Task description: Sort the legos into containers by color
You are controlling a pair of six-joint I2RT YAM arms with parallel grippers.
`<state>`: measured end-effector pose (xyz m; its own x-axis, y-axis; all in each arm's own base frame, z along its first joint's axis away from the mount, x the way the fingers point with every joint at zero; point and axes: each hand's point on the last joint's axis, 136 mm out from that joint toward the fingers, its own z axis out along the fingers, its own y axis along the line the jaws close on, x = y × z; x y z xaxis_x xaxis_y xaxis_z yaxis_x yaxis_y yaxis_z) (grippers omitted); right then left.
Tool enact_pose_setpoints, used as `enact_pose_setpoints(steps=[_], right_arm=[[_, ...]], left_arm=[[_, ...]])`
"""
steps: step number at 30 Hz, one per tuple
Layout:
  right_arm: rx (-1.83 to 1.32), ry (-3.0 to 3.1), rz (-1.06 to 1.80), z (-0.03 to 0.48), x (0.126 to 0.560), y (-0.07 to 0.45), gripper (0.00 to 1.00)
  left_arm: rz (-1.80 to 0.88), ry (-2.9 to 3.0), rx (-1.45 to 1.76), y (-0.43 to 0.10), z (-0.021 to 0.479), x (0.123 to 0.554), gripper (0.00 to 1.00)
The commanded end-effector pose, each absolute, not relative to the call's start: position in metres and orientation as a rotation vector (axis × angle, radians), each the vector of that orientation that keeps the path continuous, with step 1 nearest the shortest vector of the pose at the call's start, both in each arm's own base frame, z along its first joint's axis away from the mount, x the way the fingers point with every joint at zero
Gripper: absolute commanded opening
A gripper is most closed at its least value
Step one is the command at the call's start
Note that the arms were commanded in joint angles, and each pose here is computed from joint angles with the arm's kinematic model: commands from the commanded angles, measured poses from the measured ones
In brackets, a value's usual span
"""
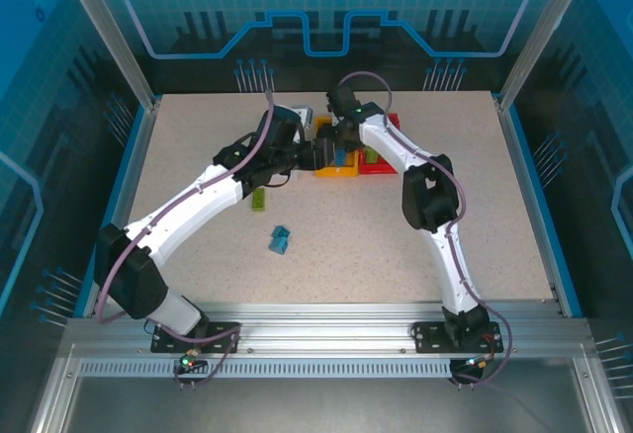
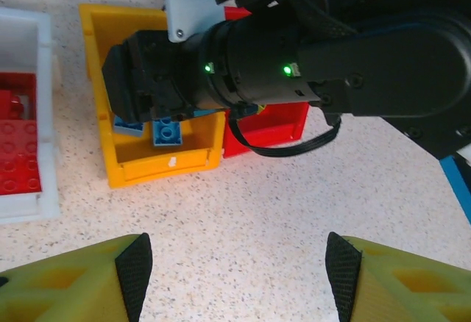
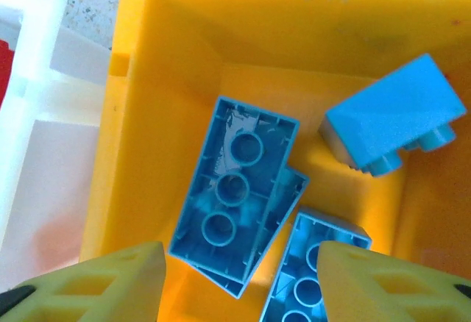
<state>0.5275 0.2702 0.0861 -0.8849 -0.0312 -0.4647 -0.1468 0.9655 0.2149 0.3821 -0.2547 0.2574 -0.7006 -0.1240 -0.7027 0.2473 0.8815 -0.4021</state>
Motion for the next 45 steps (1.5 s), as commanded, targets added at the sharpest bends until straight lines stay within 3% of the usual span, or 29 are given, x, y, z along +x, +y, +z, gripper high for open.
enact_pose_setpoints(steps=[1, 7, 13, 24, 32, 45], right_arm=[[-0.124, 2.531, 0.392, 0.152, 0.520, 0.269, 0.57], [-0.170, 2.392, 0.392, 0.213, 0.484, 0.268, 0.54], [-0.251, 2.320, 0.452, 0.232, 0.428, 0.279, 0.54], [-0.460, 2.344, 0.509, 0.183, 0.329, 0.336, 0.55], [-0.553, 2.350, 0.479, 0.164, 0.295, 0.349, 0.55], [-0.545, 2.305, 0.482, 0.159, 0.244, 0.292, 0.63]], left_arm=[[-0.556, 2.260, 0.081, -0.239, 0.263, 0.370, 0.67], [-0.399, 2.380, -0.054, -0.196, 0.234, 0.341, 0.67], [-0.355, 2.469, -0.216, -0.150, 0.202, 0.316, 0.67], [-0.270, 2.542, -0.361, -0.102, 0.170, 0.269, 0.67], [-0.410, 2.677, -0.447, -0.118, 0.126, 0.243, 0.66], [-0.447, 2.769, -0.877, -0.159, 0.065, 0.220, 0.72]])
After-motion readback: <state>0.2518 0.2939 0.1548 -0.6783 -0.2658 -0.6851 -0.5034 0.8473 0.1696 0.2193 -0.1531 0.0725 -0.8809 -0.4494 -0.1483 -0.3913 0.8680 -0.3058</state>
